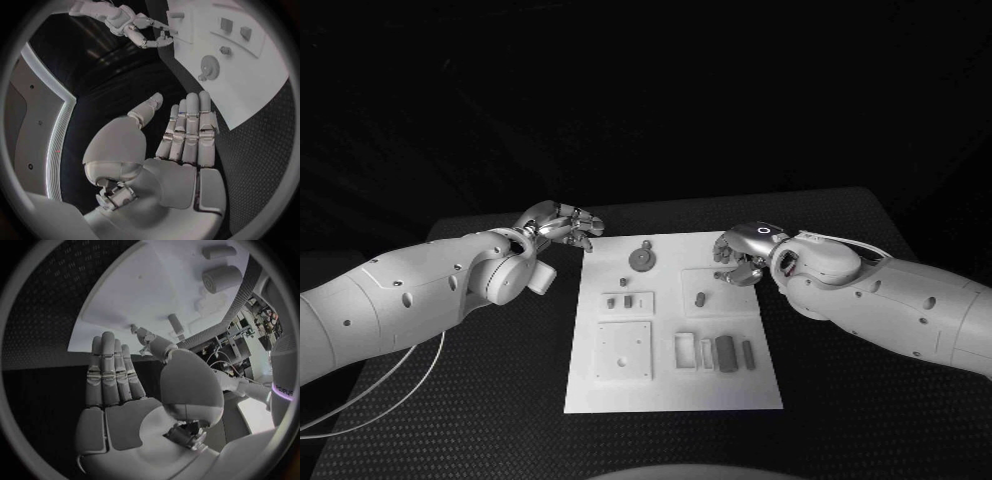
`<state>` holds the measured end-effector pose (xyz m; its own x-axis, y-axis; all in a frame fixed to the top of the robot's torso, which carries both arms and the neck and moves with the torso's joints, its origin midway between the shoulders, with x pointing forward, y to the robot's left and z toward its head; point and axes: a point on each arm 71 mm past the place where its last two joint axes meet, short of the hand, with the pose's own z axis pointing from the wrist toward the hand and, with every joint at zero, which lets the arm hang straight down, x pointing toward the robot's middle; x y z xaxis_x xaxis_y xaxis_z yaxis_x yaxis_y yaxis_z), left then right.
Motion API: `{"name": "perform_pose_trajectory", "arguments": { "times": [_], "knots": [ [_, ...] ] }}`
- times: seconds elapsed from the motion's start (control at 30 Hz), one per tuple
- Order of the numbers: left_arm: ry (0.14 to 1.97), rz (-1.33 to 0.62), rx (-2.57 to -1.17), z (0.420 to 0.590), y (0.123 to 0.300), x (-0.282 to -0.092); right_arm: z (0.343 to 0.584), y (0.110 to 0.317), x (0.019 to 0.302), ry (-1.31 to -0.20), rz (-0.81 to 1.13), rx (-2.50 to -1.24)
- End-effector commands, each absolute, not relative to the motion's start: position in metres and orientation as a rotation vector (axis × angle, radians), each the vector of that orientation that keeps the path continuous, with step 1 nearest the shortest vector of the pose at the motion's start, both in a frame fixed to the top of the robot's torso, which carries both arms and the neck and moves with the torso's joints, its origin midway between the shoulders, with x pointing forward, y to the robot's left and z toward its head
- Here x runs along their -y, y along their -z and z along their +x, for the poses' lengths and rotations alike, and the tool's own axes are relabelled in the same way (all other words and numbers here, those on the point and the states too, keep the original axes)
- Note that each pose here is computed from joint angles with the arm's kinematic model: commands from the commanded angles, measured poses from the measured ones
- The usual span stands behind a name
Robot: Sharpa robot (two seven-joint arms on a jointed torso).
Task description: Assemble the parts on the task board
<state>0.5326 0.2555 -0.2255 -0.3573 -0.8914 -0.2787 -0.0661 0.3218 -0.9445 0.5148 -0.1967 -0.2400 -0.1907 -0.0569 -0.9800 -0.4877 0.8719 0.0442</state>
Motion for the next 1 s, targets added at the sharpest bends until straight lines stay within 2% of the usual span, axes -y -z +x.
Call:
{"name": "perform_pose_trajectory", "arguments": {
  "times": [0.03,0.47,1.0],
  "knots": [
    [1.17,-0.87,-1.691,0.533,0.224,-0.253,0.514,0.246,0.196,-0.381,-0.445,-1.776],
    [1.174,-0.868,-1.694,0.533,0.225,-0.252,0.51,0.253,0.185,-0.432,-0.45,-1.732],
    [1.172,-0.87,-1.695,0.533,0.225,-0.253,0.511,0.263,0.187,-0.367,-0.485,-1.749]
  ]
}}
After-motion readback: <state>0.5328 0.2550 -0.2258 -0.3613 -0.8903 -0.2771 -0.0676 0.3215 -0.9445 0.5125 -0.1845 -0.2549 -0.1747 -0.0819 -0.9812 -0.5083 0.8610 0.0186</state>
